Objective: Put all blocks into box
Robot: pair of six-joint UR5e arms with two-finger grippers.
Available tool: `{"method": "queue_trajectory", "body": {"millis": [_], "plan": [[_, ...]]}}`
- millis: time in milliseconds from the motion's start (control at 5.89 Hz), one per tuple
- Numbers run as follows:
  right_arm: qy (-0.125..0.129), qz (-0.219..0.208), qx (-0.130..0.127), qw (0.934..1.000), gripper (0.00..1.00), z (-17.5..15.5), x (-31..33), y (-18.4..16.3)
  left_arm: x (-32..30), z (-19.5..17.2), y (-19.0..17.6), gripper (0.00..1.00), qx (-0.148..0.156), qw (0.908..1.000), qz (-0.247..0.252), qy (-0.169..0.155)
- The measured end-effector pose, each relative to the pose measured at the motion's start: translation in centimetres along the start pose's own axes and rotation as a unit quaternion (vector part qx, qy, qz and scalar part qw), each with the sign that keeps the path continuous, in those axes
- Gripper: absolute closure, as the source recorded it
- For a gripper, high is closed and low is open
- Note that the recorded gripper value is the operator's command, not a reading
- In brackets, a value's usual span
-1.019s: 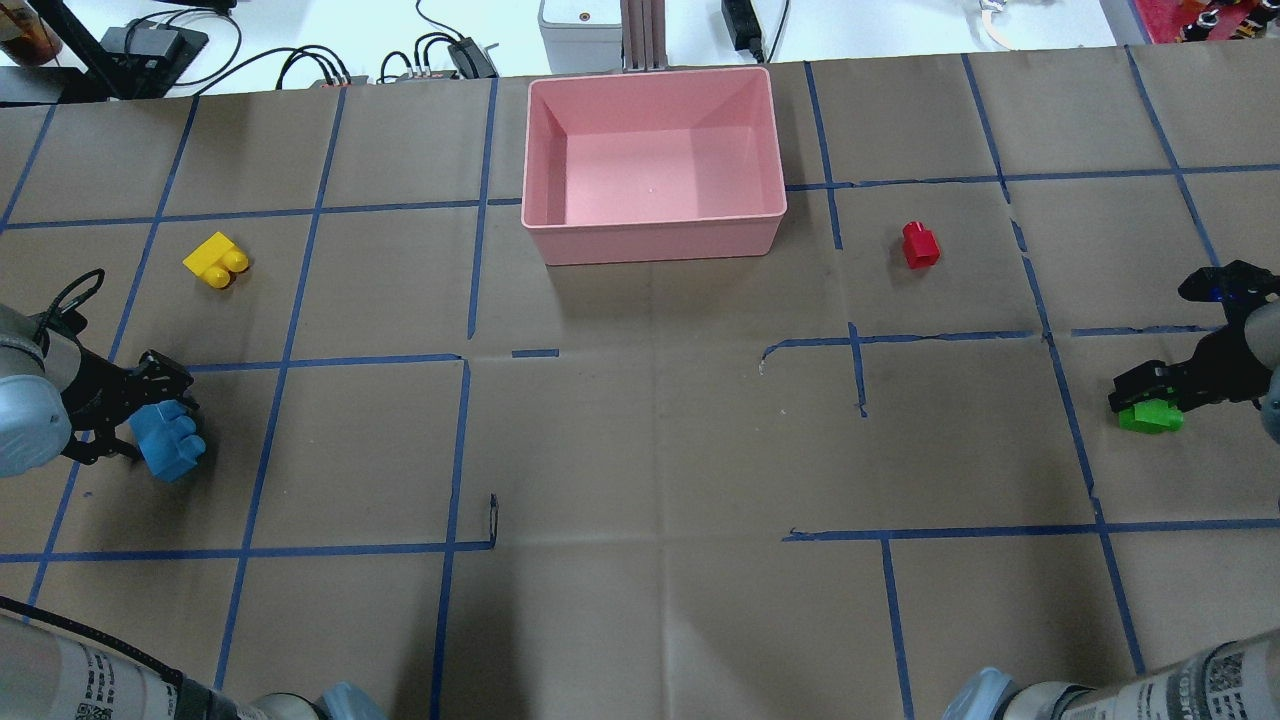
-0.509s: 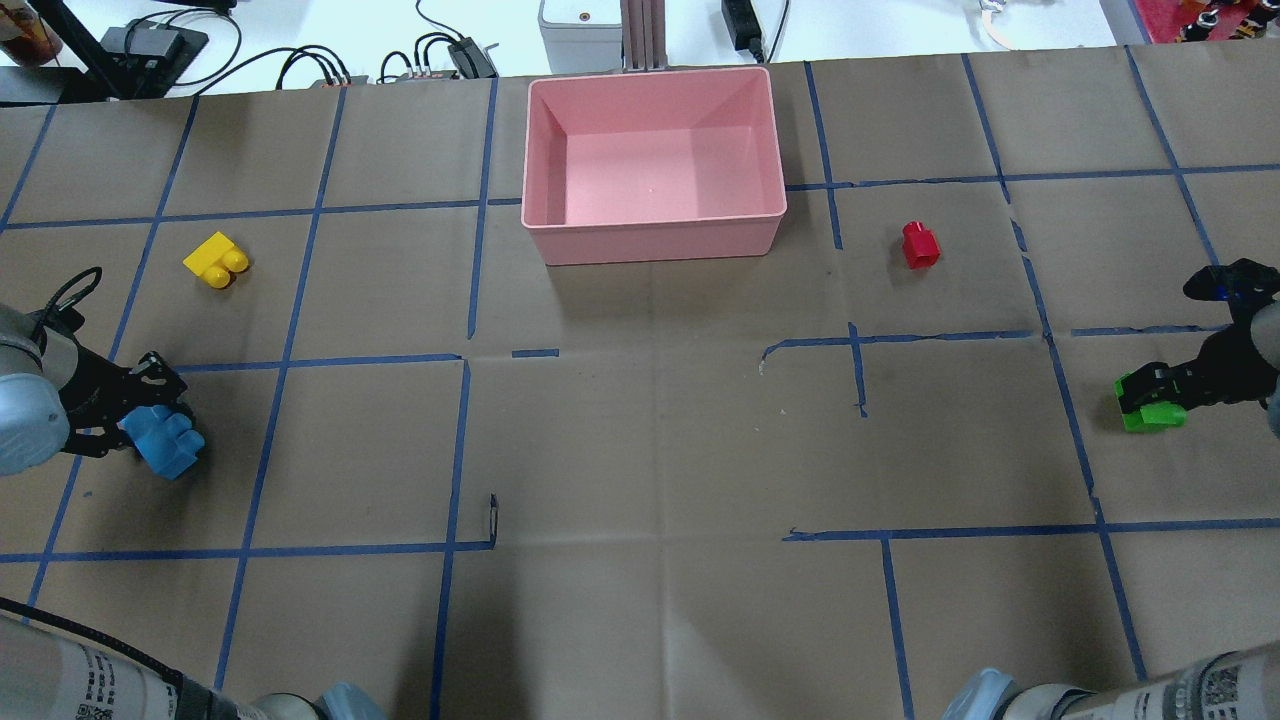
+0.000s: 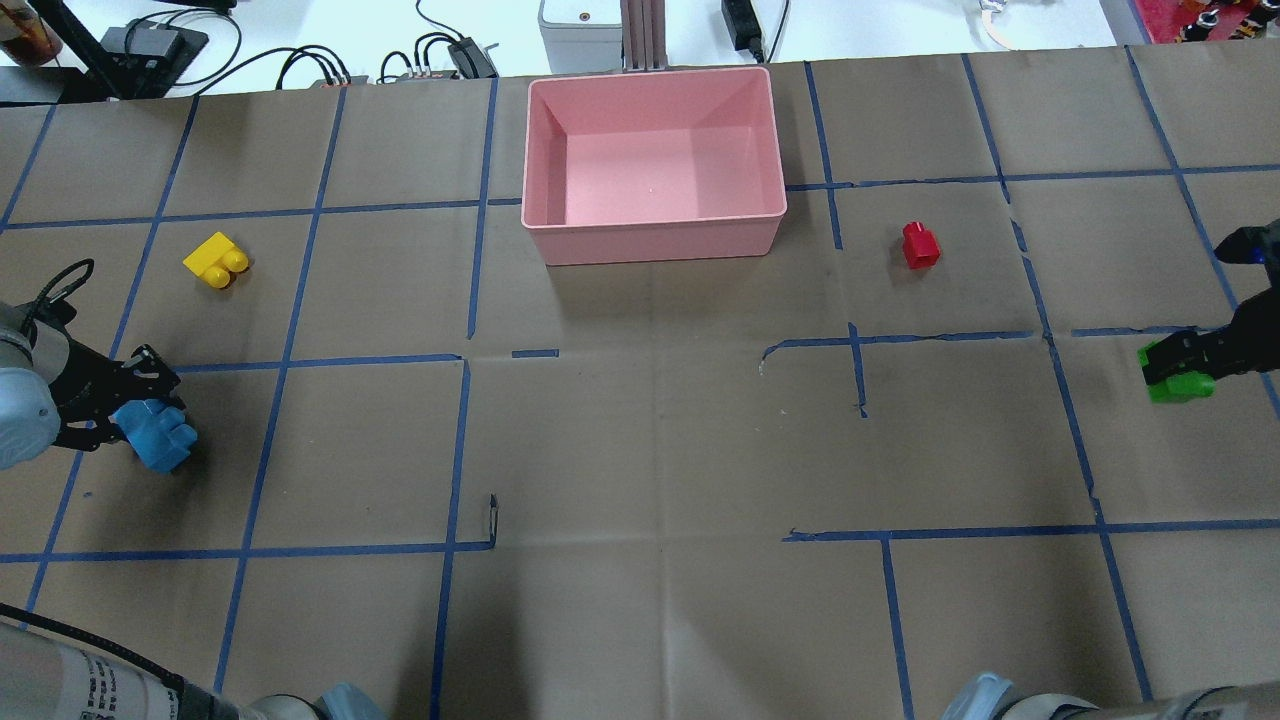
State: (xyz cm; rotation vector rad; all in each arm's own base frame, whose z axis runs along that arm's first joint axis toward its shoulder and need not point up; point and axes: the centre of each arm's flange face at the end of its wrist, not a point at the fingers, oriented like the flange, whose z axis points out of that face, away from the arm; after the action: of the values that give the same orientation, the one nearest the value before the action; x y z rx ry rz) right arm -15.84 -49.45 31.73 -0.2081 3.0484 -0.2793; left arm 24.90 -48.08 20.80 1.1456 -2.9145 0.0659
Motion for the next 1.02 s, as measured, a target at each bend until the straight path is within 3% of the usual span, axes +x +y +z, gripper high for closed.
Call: {"method": "queue_trajectory", "body": {"millis": [170, 340, 679, 1019], "plan": [[0.002, -0.062, 0.024, 0.9977, 0.95, -2.8, -4.9, -4.5, 0.6, -4.2, -1.3, 0.94, -0.001, 1.0, 0.01, 0.002], [-0.003, -0.124, 0.042, 0.9914, 0.93, -3.9, -10.6, -8.2, 2.1, -9.4, -2.7, 0.94, -0.011, 0.9995, 0.028, 0.003], [-0.021, -0.224, 0.055, 0.9728, 0.93, -1.9, -23.1, -16.1, 7.0, -17.3, -4.0, 0.97, -0.006, 0.9956, 0.094, 0.004], [-0.033, -0.277, 0.07, 0.9576, 0.89, 1.2, -32.2, -23.8, 14.8, -19.0, -2.3, 0.99, 0.006, 0.9849, 0.173, 0.01]]}}
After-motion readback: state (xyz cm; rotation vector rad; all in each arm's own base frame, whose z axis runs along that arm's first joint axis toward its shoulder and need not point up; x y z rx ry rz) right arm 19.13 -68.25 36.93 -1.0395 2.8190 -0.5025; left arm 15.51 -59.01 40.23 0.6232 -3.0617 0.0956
